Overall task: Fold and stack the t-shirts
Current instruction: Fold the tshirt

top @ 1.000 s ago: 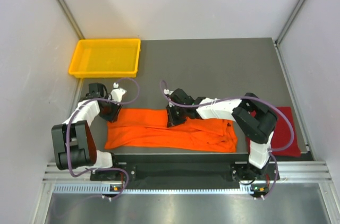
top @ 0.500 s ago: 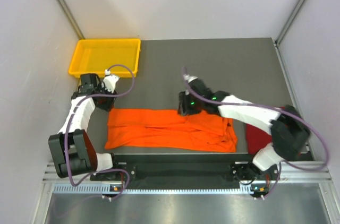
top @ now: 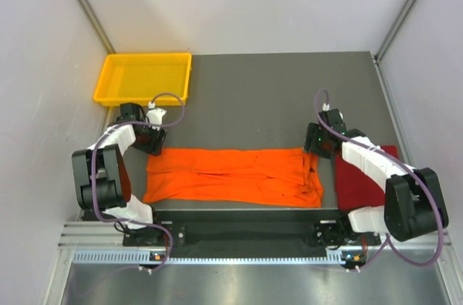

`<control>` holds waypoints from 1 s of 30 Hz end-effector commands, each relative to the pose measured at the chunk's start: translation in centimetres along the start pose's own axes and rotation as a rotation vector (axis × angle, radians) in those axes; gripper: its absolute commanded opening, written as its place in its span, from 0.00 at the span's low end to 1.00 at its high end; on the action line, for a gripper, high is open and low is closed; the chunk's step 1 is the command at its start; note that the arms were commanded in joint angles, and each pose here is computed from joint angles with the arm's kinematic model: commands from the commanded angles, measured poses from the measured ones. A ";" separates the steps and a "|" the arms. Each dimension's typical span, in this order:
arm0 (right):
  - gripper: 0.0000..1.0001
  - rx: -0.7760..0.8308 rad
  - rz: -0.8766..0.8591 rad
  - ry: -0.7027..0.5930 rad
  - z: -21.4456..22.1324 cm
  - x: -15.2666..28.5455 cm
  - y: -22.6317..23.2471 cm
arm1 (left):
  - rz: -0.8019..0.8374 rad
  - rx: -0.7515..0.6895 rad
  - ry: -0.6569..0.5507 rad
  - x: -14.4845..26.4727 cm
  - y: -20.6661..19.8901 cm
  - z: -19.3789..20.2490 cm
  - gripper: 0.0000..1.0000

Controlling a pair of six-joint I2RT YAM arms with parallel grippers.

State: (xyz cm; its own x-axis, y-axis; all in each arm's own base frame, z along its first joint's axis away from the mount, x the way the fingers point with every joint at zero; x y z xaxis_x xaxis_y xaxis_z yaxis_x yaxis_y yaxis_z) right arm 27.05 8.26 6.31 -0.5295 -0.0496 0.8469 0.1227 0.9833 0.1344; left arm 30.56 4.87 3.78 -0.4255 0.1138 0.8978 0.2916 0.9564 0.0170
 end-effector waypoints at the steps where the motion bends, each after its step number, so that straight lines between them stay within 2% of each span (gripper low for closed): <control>1: 0.59 0.018 -0.081 0.002 0.1 -1.0 0.6 | 0.042 0.013 -0.030 -0.7 -0.9 0.0 0.64; 2: 0.54 0.014 -0.076 0.018 0.7 -1.4 0.4 | 0.048 0.016 -0.034 -0.7 -1.1 0.0 0.62; 3: 0.46 0.012 -0.073 0.021 0.8 -1.6 0.3 | 0.050 0.013 -0.040 -0.8 -1.2 0.0 0.59; 5: 0.36 0.006 -0.068 0.021 1.0 -2.1 -0.1 | 0.058 0.003 -0.039 -0.7 -1.5 0.6 0.45; 6: 0.27 0.004 -0.065 0.022 1.1 -2.4 -0.3 | 0.071 0.003 -0.040 -0.7 -1.9 0.8 0.40; 7: 0.22 -0.007 -0.057 0.011 0.7 -2.6 -0.8 | 0.080 -0.006 -0.028 -0.7 -2.2 1.4 0.21; 8: 0.17 -0.011 -0.056 0.004 0.4 -2.7 -0.9 | 0.080 -0.014 -0.033 -0.4 -2.2 1.4 0.06; 9: 0.07 -0.012 -0.050 0.007 0.4 -3.1 -1.1 | 0.066 -0.015 -0.019 -0.2 -2.2 1.9 0.00; 11: 0.00 -0.010 -0.048 -0.017 -0.7 -3.7 -1.4 | 0.043 -0.028 0.002 -0.1 -2.1 3.0 0.00; 15: 0.00 0.017 -0.123 -0.014 -2.5 -5.5 0.3 | -0.010 -0.029 0.030 0.0 -1.6 4.3 0.00; 19: 0.00 0.024 -0.143 -0.015 -5.4 -7.6 1.5 | 0.073 -0.053 0.041 1.1 -3.1 4.5 0.00; 20: 0.00 0.026 -0.149 -0.032 -7.2 -8.4 2.2 | 0.090 -0.053 0.048 1.6 -3.5 4.7 0.00; 21: 0.00 0.028 -0.152 -0.034 -8.0 -8.9 2.6 | 0.102 -0.058 0.056 2.0 -3.7 4.8 0.03; 22: 0.00 0.032 -0.189 -0.072 -10.7 -8.8 3.9 | 0.114 -0.065 0.049 2.5 -3.8 4.3 0.10; 23: 0.00 0.031 -0.193 -0.036 -10.5 -10.4 4.2 | 0.154 -0.067 0.072 3.1 -4.7 4.9 0.21; 24: 0.00 0.030 -0.208 -0.034 -11.3 -11.1 4.8 | 0.167 -0.064 0.070 3.5 -4.9 4.7 0.37; 25: 0.00 0.029 -0.244 -0.068 -14.2 -10.9 6.3 | 0.173 -0.061 0.063 4.0 -5.0 4.3 0.55; 27: 0.00 0.028 -0.243 -0.016 -14.3 -14.0 7.1 | 0.199 -0.055 0.047 5.0 -5.5 3.6 0.69; 28: 0.00 0.028 -0.241 0.010 -14.5 -14.6 7.6 | 0.205 -0.052 0.046 5.3 -5.6 3.5 0.81; 30: 0.00 0.008 -0.254 -0.006 -17.2 -16.7 9.0 | 0.215 -0.043 0.037 6.0 -5.7 2.9 0.82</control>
State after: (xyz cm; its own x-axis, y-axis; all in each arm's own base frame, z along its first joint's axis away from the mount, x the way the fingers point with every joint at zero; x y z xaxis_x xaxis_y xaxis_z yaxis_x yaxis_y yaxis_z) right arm 48.80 14.06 3.58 -0.5610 -0.2945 0.7736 -0.0324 0.9417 0.3349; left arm 23.72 1.85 5.15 -0.3021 0.2444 0.9214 0.3868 0.9148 -0.1159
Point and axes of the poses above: each gripper's point midway between its finger pads, its own x axis back along the fingers, its own y axis along the line the jaws close on, z = x × y, the point moved 1 cm from there along x, back along the fingers, and after that the axes turned 5 degrees about x, right-handed, at the moved point
